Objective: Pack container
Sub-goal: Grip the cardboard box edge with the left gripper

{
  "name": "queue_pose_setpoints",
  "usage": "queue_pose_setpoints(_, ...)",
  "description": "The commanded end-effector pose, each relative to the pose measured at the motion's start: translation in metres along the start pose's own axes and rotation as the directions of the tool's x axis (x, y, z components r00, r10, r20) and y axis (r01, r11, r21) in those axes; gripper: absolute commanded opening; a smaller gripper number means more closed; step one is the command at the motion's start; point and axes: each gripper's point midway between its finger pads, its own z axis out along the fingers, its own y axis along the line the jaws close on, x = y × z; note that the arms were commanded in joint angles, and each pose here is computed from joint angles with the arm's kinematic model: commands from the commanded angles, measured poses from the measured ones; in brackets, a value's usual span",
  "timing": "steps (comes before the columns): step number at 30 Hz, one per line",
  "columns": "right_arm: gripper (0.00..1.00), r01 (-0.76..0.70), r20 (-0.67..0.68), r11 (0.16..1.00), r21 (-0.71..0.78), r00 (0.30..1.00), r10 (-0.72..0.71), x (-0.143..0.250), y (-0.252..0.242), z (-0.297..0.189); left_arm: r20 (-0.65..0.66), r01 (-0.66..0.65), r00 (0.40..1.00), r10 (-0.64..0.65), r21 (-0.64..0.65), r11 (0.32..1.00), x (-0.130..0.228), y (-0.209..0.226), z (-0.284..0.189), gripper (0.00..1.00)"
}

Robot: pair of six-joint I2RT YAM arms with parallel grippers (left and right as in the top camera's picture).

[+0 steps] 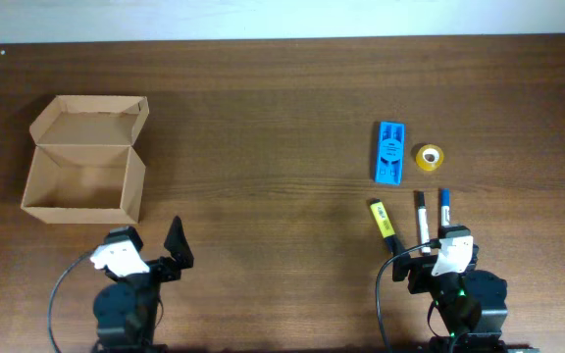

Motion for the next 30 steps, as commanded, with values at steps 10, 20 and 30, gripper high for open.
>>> queue_pose_setpoints(10,0.99,0.002,0.003,1.0,0.018,1.0,-0.002,0.001,-0.004,0.0,-0.383,-0.274,0.892,0.239,-0.038,0.961,-0.148,-0.041,0.044,1.0)
queue_pose_setpoints(20,0.99,0.002,0.003,1.0,0.018,1.0,-0.002,0.001,-0.004,0.0,-0.577,-0.274,0.781,0.24,0.029,0.961,-0.183,-0.064,0.084,1.0)
queue_pose_setpoints(30,0.99,0.002,0.003,1.0,0.018,1.0,-0.002,0.001,-0.004,0.0,-0.831,-0.367,0.544,0.116,-0.111,0.924,-0.105,0.007,0.116,0.92)
